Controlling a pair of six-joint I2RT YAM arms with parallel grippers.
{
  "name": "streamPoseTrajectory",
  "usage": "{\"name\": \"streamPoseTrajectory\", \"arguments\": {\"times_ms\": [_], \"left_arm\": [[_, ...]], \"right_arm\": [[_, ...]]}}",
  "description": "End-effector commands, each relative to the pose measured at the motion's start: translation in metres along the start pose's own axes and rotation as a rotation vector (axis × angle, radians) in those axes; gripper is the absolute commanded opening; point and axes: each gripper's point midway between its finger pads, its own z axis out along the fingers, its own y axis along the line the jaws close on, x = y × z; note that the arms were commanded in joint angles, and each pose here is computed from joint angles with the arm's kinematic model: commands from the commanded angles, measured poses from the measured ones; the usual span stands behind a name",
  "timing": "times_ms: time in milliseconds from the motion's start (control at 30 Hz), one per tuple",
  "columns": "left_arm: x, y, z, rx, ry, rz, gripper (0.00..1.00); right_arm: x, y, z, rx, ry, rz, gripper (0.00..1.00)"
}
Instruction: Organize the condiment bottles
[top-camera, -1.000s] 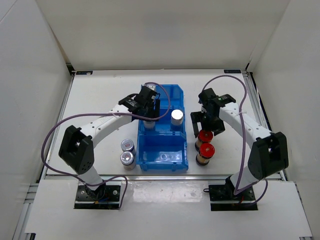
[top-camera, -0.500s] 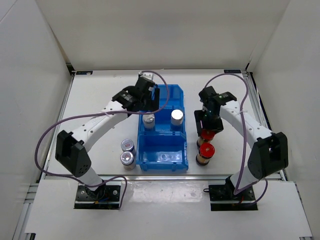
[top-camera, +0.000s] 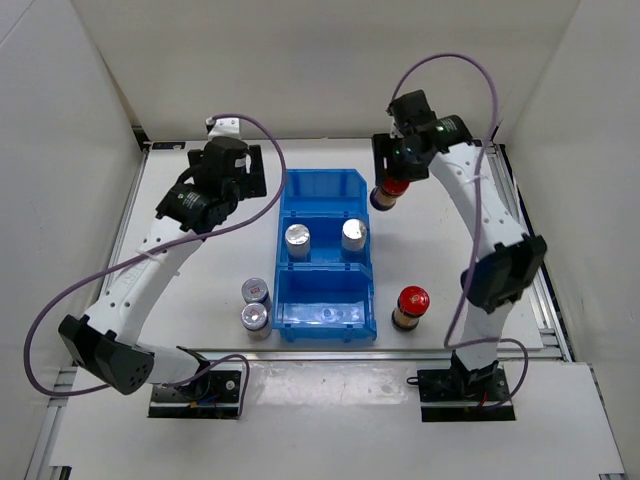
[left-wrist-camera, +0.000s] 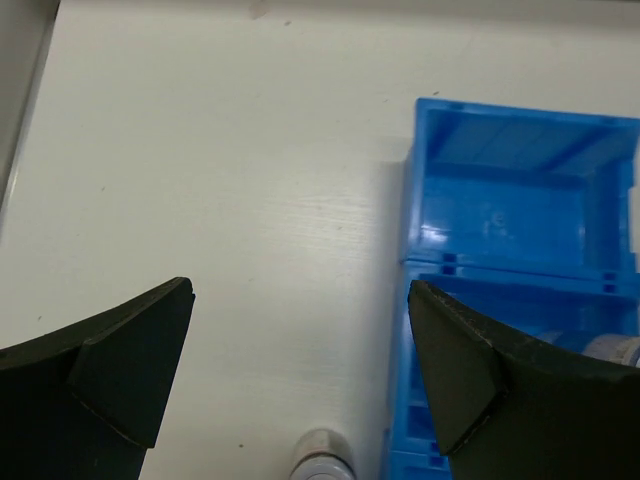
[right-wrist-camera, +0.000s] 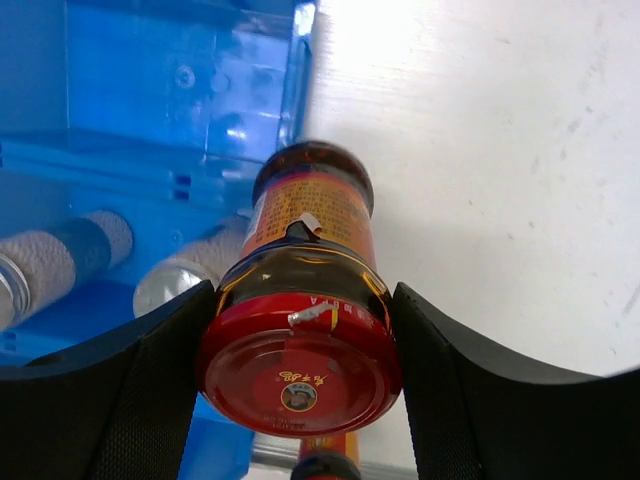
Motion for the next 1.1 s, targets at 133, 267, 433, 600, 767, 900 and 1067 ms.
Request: {"name": "streamPoseTrajectory", "arguments": {"times_ms": [133, 267, 433, 600, 767, 900, 1067], "left_arm": [[0.02, 0.05, -0.003, -0.12, 0.053, 0.045, 1.0], [0.024, 0.06, -0.004, -0.14, 0.065, 0.073, 1.0], [0.023, 0.065, -0.011, -0.149, 0.06, 0.072, 1.0], [0.037, 0.069, -0.011, -0.154, 0.084, 0.085, 1.0], [0.046, 0.071, -0.013, -0.157, 0.094, 0.073, 1.0], [0.052, 0.072, -0.013, -0.16, 0.104, 0.07, 1.0], [0.057, 0.072, -0.015, -0.152, 0.109, 0.061, 1.0]], "right_arm": [[-0.054, 0.046, 0.049, -0.149, -0.051, -0.038, 0.0], [-0.061, 0.062, 0.069, -0.15, -0.036, -0.06, 0.0], [-0.051, 0.078, 0.107, -0.146, 0.012, -0.085, 0.0], [-0.027, 0.077, 0.137, -0.106, 0.103, -0.077, 0.03], [-0.009, 0.072, 0.151, -0.056, 0.167, -0.093, 0.21], [-0.01, 0.07, 0.151, -0.045, 0.164, -0.105, 0.45], [-0.021, 0.067, 0.131, -0.034, 0.122, -0.092, 1.0]]}}
